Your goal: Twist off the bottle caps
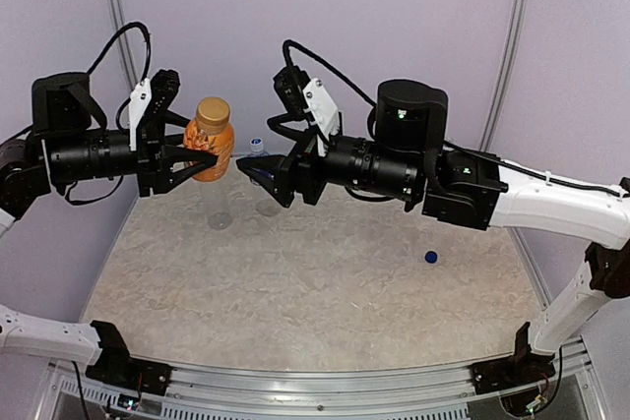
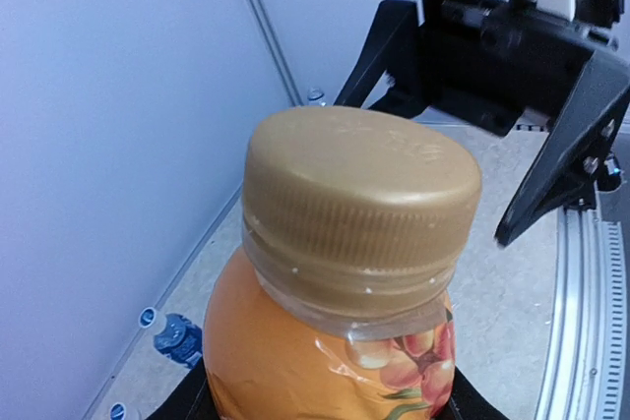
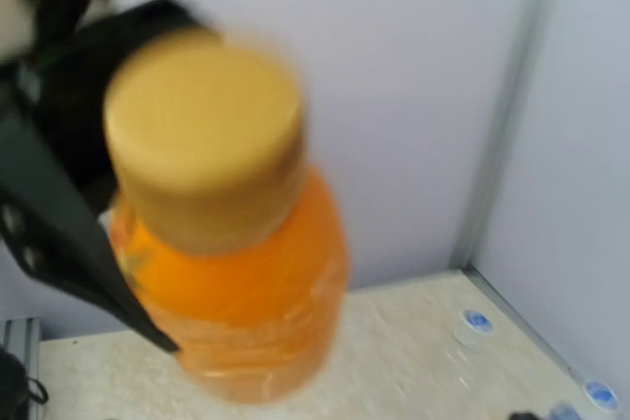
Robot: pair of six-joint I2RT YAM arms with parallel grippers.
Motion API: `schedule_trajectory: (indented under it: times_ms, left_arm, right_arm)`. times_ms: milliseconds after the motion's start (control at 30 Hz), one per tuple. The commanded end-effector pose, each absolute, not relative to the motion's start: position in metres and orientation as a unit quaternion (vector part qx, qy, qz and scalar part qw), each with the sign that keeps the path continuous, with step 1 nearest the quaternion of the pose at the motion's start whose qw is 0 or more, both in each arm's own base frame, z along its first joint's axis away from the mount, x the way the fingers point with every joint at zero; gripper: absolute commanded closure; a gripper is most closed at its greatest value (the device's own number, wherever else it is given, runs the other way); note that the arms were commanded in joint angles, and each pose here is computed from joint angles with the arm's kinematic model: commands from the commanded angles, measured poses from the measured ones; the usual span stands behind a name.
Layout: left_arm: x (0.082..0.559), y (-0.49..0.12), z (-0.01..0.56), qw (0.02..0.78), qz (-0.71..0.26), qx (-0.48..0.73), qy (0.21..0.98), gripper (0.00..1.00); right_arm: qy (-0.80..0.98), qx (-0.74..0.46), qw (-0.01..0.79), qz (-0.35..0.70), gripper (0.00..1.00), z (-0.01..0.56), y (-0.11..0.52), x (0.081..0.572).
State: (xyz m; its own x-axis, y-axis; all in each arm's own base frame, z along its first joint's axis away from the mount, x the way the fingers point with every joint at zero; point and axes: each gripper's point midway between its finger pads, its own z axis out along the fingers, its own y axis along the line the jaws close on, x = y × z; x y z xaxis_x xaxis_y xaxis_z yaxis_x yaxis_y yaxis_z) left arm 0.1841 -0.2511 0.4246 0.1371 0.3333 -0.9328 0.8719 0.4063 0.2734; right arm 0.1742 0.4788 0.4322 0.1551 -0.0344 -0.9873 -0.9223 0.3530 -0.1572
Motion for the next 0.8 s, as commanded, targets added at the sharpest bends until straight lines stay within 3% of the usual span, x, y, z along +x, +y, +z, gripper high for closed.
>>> schedule_trajectory:
  times_ms: [0, 400, 767]
  left_arm:
    - [0.224, -0.230, 0.402, 0.592, -0.081, 0.488, 0.636, 0.66]
    - [0.226, -0.237, 0.390, 0.582, -0.056, 0.514, 0.627, 0.66]
    - [0.224, -0.240, 0.391, 0.584, -0.059, 0.521, 0.620, 0.66]
  right_arm:
    - [0.645, -0.367, 0.579, 0.339, 0.20, 0.425, 0.456, 0.190]
    - [0.618, -0.375, 0.596, 0.349, 0.20, 0.456, 0.515, 0.199]
    - [0.638, -0.372, 0.575, 0.351, 0.53, 0.441, 0.526, 0.215]
